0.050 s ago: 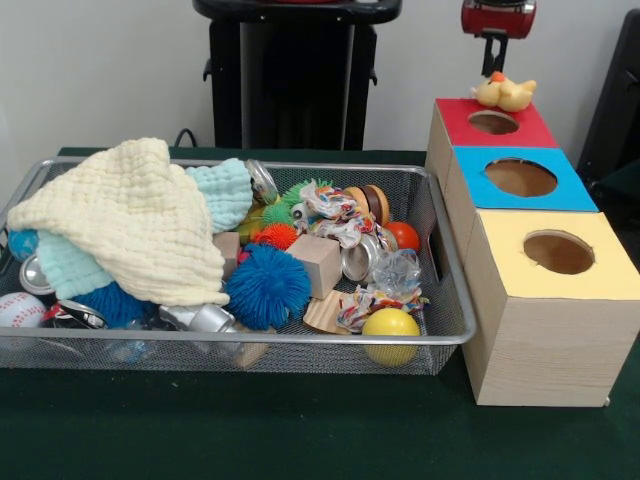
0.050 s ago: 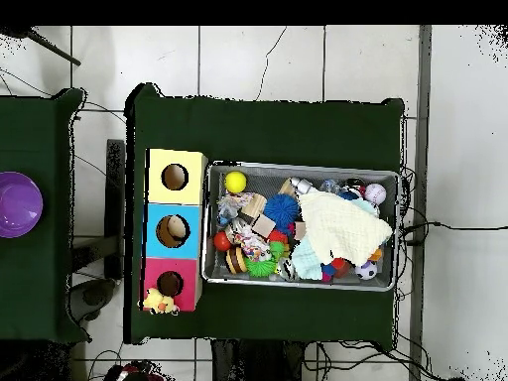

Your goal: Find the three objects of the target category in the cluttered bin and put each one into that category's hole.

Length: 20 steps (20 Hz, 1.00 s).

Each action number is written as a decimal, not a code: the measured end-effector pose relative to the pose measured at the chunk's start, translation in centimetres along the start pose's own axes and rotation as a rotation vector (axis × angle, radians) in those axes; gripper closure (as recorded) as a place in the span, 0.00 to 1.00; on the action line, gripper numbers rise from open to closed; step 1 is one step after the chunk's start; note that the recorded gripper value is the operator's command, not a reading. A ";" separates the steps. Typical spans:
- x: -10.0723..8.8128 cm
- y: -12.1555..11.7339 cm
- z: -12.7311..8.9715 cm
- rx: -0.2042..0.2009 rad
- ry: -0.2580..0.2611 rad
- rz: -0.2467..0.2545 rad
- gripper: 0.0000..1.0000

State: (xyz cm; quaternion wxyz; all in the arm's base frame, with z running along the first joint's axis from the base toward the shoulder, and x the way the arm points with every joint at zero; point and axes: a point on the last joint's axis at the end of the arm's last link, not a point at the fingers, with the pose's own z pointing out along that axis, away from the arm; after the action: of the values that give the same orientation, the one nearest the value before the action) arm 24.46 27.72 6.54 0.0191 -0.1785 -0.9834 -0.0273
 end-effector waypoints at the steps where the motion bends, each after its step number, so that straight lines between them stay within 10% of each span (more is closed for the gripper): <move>1: -0.1 0.0 0.0 0.000 0.000 0.003 1.00; 20: -1.1 -0.1 -0.1 -0.012 0.003 0.028 1.00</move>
State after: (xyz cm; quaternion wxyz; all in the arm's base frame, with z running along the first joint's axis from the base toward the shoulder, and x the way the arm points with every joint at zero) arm 25.43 27.26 6.55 0.0200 -0.1925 -0.9805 -0.0330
